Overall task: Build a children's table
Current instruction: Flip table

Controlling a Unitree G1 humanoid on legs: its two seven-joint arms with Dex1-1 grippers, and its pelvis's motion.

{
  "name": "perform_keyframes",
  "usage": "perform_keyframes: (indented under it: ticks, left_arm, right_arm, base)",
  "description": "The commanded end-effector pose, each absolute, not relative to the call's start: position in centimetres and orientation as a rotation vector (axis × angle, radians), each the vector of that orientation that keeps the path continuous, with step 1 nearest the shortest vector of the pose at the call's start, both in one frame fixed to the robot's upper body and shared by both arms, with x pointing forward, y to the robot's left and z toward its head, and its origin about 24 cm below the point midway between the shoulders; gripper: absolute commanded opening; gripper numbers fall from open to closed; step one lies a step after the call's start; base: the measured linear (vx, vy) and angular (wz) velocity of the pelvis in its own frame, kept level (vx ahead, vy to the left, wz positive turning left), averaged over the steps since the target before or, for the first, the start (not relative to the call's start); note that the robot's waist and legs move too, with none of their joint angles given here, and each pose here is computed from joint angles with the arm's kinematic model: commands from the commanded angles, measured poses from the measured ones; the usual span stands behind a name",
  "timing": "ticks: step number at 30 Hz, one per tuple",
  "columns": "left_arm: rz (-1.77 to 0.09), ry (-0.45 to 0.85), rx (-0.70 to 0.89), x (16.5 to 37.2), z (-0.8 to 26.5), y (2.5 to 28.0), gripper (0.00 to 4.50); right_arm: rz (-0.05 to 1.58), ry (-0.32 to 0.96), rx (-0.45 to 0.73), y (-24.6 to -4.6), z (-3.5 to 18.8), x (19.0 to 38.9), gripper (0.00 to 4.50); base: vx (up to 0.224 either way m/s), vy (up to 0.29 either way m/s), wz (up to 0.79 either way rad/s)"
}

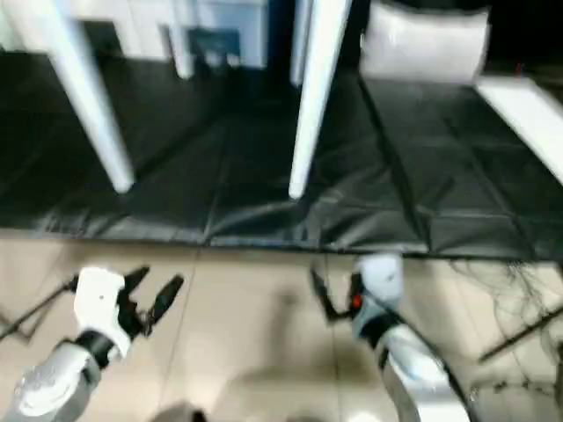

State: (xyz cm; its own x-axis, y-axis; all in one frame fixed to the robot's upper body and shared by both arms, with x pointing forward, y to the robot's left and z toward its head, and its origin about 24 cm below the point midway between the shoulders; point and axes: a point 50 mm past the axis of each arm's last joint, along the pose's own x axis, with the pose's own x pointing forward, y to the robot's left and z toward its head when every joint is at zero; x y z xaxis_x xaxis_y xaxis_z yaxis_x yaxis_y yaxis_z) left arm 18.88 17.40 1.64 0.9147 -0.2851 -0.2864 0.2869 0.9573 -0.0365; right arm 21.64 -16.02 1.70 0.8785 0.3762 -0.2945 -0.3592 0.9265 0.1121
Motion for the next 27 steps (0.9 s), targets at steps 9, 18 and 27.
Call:
perform_keyframes:
  ticks: [9, 18, 27]
  left_arm:
    - [-0.332, 0.626, 0.082, 16.8, -4.1, 19.5, 3.12]
    - [-0.252, 0.83, 0.062, 18.3, -9.8, 20.1, 3.12]
    - [-0.197, 1.03, 0.066, 17.5, -13.0, 20.4, 3.12]
  right_arm:
    - [0.519, 0.515, 0.154, -13.7, -3.5, 21.8, 4.5]
    - [0.443, 0.77, 0.167, -13.5, -9.4, 21.1, 4.5]
    - [0.16, 1.055, 0.142, -15.0, -13.7, 18.5, 4.5]
  base:
    - [-0.069, 0.047, -0.02]
    - [-0.006, 0.006, -0.01]
    - [0.022, -0.01, -0.02]
